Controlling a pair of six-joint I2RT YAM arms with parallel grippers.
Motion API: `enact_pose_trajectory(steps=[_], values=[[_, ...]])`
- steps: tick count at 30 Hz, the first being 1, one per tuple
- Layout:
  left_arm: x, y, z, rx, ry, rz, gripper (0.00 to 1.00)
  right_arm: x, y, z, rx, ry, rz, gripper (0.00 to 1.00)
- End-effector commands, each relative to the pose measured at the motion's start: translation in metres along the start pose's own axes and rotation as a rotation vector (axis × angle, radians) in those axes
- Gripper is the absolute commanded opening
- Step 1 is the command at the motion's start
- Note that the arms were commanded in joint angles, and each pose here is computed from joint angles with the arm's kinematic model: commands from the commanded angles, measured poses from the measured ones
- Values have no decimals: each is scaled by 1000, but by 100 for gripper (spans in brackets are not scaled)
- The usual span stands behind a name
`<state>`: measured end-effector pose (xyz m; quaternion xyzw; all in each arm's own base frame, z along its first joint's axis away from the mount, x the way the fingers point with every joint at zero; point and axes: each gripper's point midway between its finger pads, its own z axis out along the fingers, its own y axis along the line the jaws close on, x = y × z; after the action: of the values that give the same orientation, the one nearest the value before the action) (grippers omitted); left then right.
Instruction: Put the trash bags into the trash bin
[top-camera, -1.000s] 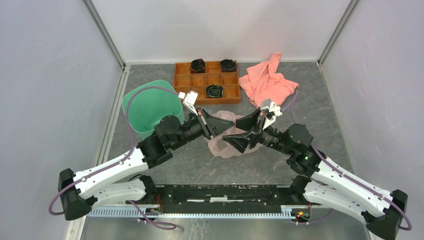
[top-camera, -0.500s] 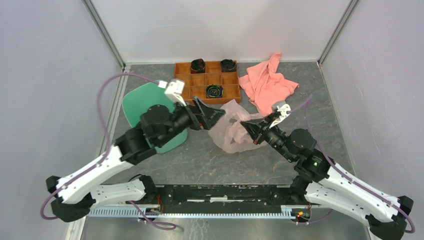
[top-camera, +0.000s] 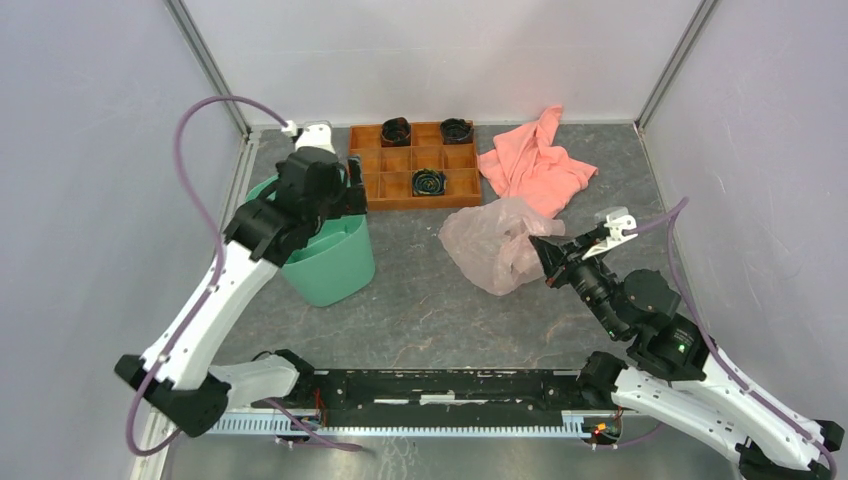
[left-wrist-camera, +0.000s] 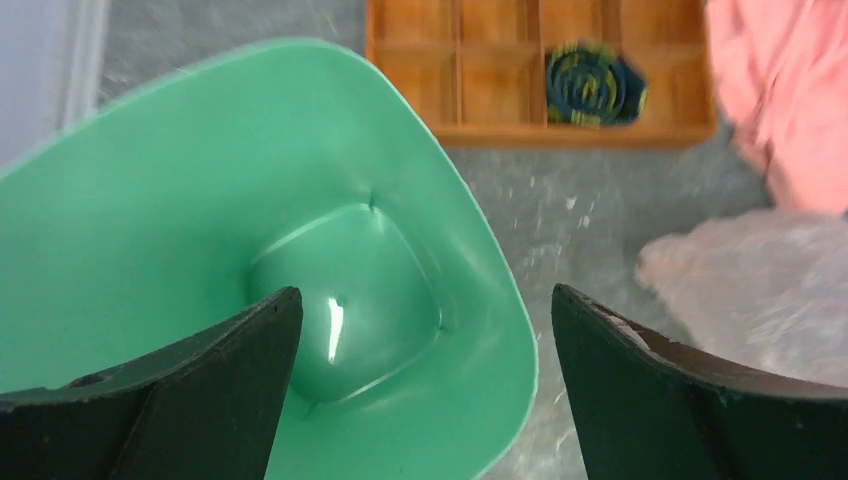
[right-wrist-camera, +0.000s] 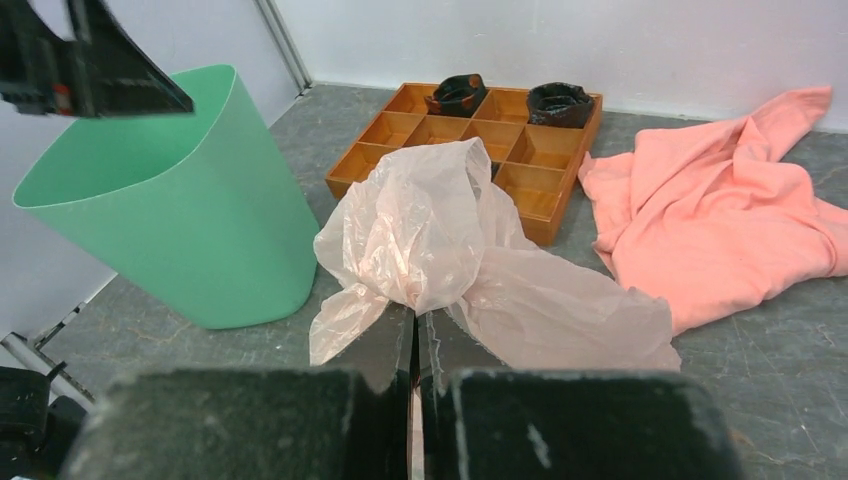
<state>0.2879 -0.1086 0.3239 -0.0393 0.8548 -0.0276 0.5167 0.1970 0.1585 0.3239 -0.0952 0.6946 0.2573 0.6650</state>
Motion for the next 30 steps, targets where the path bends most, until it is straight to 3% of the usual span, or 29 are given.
enact_pose_trajectory(steps=[1, 6, 14, 21, 26, 30], values=[[39, -18, 21, 156, 173, 135, 100, -11, -6, -5, 29, -20, 2, 1], [64, -30, 36, 210, 231, 143, 99, -9, -2, -4, 9, -23, 0, 1], [69, -37, 35, 244, 270, 157, 78, 3, -8, 0, 19, -41, -43, 1], [71, -55, 27, 340, 303, 134, 33, 3, -8, 4, 21, -38, -81, 1], [59, -81, 7, 464, 301, 110, 15, -5, -10, 3, 32, -51, -109, 1], [59, -124, -25, 572, 292, 134, 10, -27, -13, -1, 59, -77, -140, 1]])
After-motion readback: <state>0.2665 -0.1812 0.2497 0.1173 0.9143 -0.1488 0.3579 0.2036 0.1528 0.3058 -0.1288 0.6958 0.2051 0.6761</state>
